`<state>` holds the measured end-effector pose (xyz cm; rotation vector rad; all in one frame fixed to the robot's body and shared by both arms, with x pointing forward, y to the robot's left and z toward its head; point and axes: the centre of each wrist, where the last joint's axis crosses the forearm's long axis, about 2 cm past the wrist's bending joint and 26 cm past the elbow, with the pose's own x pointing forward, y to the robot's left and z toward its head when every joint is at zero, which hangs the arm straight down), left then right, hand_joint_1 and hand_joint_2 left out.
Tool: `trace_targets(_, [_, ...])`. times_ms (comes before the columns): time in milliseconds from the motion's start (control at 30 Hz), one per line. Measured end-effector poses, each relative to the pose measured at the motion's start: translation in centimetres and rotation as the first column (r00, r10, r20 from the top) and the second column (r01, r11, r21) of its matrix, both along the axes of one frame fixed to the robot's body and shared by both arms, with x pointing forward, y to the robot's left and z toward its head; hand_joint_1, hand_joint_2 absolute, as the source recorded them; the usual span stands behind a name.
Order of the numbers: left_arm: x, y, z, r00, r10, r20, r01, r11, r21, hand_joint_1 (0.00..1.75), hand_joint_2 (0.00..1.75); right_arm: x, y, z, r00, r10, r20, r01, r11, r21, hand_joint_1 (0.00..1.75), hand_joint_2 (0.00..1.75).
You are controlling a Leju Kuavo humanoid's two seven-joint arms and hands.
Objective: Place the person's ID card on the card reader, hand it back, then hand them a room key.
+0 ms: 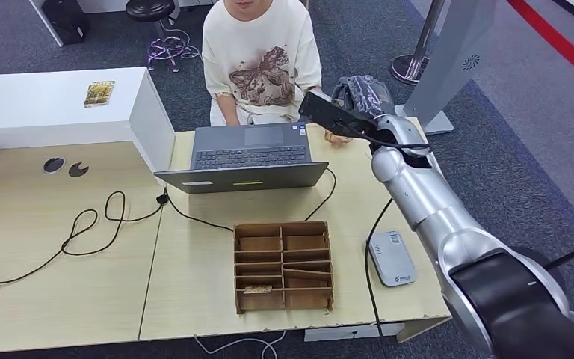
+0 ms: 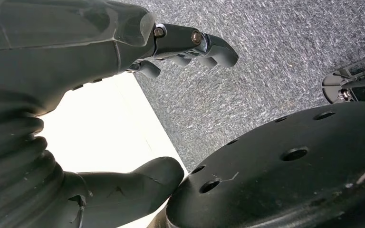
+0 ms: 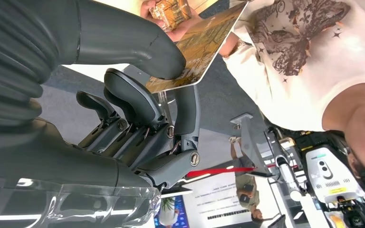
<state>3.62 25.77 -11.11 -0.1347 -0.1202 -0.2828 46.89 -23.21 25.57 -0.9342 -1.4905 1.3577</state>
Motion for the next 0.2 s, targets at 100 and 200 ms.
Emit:
trace_targets(100, [0.02, 0.00, 0.00, 1.000, 0.000, 0.000, 0.000, 1.000, 0.000, 0.00, 1.75, 0.11, 0.06, 0.10, 1.000, -0.003, -0.001, 0.003, 1.000, -0.006, 1.75, 1.75])
trace_targets(200, [0.04, 0.00, 0.00, 1.000, 0.000, 0.001, 0.000, 1.000, 0.000, 0.00, 1.75, 0.16, 0.13, 0.11, 1.000, -0.005, -0.004, 0.005, 1.000, -0.008, 1.75, 1.75])
